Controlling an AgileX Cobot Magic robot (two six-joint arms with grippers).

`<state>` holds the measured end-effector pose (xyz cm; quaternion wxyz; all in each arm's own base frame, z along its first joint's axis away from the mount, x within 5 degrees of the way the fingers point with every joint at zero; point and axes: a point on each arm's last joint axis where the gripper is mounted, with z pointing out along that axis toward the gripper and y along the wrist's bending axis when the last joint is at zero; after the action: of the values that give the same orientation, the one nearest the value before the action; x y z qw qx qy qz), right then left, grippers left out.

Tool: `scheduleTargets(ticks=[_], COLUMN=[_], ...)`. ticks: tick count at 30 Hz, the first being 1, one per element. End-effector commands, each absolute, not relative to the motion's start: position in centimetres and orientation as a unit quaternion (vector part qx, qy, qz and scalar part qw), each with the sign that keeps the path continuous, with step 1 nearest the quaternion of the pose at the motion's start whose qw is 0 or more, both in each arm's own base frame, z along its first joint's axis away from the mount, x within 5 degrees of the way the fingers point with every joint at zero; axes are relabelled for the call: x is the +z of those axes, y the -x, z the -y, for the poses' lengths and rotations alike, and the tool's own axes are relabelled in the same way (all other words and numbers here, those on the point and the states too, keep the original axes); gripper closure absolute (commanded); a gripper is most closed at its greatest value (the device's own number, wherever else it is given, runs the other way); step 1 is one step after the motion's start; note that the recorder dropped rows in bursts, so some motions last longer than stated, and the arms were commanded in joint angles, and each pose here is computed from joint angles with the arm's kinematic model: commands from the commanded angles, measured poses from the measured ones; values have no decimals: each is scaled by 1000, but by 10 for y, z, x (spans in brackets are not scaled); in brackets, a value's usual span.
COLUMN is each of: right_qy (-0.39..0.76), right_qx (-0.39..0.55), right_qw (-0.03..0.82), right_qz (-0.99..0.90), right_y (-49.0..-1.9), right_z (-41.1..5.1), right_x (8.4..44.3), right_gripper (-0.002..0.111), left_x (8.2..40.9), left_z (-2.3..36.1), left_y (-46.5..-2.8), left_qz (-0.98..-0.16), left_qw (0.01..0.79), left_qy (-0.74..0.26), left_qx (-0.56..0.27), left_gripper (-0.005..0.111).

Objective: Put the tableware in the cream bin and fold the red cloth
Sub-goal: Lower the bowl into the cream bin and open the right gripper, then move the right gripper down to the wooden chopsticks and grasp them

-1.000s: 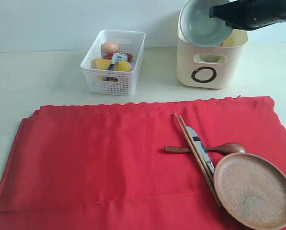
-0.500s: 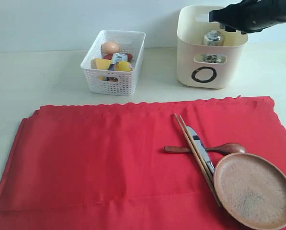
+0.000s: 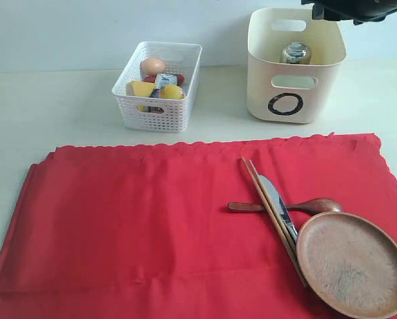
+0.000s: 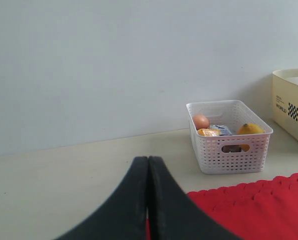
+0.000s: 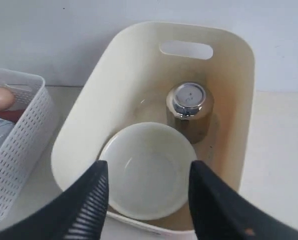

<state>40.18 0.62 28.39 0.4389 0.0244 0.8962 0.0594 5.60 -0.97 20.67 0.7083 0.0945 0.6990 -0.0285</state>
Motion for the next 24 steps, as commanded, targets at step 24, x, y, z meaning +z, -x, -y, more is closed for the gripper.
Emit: scheduleTargets(ticks=[24], right_qy=[218], right_qx=[90], right_qw=[228], right_qz=[-945], right_y=[-324], right_z=[-91], right_x=[260], right_gripper=[60], left_x=[206], left_z=[10], left_y=[-56], left_qz=[-698], left_qw=[709], left_qy=[-97], left_qx=[-31], left_gripper=[106])
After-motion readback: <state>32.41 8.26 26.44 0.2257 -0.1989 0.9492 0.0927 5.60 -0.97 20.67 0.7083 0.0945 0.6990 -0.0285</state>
